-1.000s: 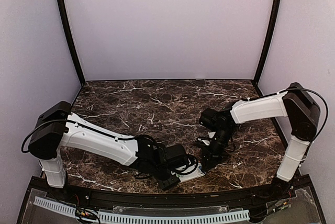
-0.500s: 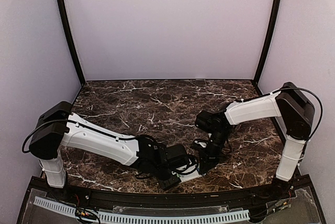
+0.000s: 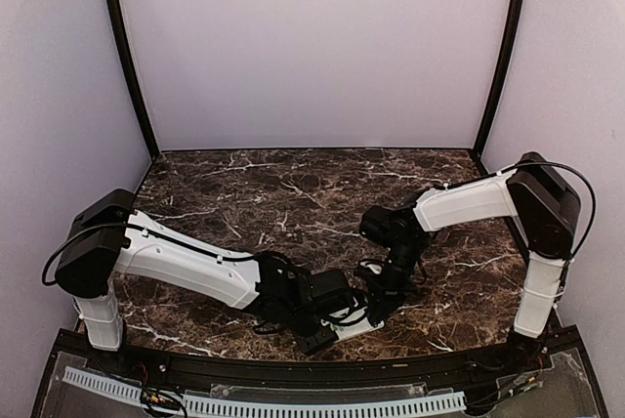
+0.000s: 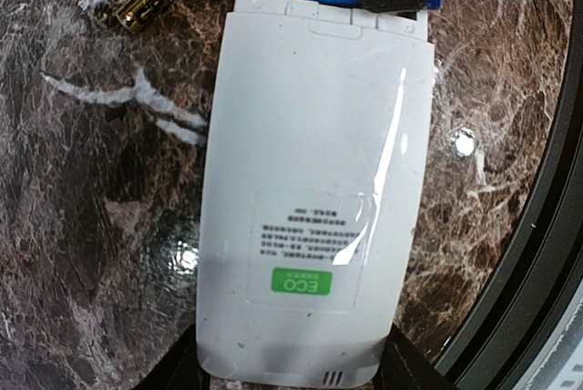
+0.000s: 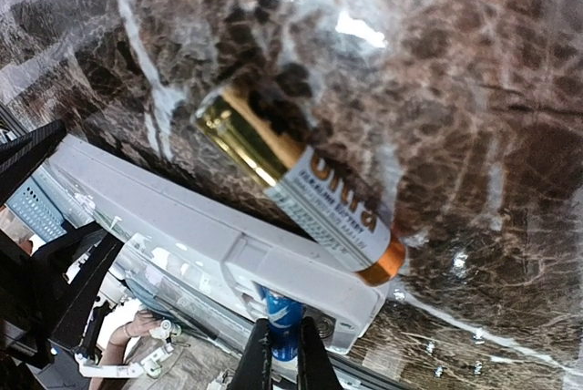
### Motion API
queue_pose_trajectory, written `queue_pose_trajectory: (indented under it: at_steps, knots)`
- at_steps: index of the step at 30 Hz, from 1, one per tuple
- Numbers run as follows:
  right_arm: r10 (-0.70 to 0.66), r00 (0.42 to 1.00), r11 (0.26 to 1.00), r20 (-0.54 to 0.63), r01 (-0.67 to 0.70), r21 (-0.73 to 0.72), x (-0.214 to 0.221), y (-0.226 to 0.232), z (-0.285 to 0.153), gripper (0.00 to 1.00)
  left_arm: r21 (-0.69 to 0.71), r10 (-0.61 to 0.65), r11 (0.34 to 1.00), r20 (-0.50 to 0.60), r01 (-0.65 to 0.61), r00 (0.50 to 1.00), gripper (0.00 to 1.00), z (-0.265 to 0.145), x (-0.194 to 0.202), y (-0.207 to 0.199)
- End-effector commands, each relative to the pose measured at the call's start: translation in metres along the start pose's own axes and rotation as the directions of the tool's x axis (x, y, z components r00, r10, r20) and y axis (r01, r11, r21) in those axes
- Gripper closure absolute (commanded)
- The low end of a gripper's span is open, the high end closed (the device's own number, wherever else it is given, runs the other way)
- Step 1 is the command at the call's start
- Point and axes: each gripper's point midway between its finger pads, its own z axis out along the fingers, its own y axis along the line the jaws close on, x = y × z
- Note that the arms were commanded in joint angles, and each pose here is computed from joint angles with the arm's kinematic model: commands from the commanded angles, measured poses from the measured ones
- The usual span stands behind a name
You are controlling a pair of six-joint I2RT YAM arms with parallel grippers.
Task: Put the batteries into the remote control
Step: Place the battery in the battery compartment.
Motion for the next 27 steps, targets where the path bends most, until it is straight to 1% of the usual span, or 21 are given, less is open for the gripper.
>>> queue_pose_trajectory:
  at_steps: [1,9,19,27]
  knots:
    - [-0.024,0.997,0.999,0.074,0.022,0.034,-0.023,0.003,-0.001,1.0,0.004,0.022,1.0,-0.069,-0.022,0.997,0.46,0.01,0.018,-0.003]
    - [-0.031,0.996,0.998,0.079,0.027,0.049,-0.023,0.001,-0.003,1.0,0.005,0.023,1.0,-0.074,-0.023,0.997,0.46,0.012,0.02,-0.003]
    - [-0.039,0.996,0.997,0.082,0.033,0.068,-0.02,0.0,-0.006,0.85,0.001,0.023,1.0,-0.083,-0.023,0.996,0.46,0.014,0.025,-0.002]
    - [-0.052,0.995,0.995,0.082,0.044,0.088,-0.014,0.002,-0.017,0.82,0.001,0.021,1.0,-0.088,-0.021,0.996,0.46,0.015,0.028,-0.002]
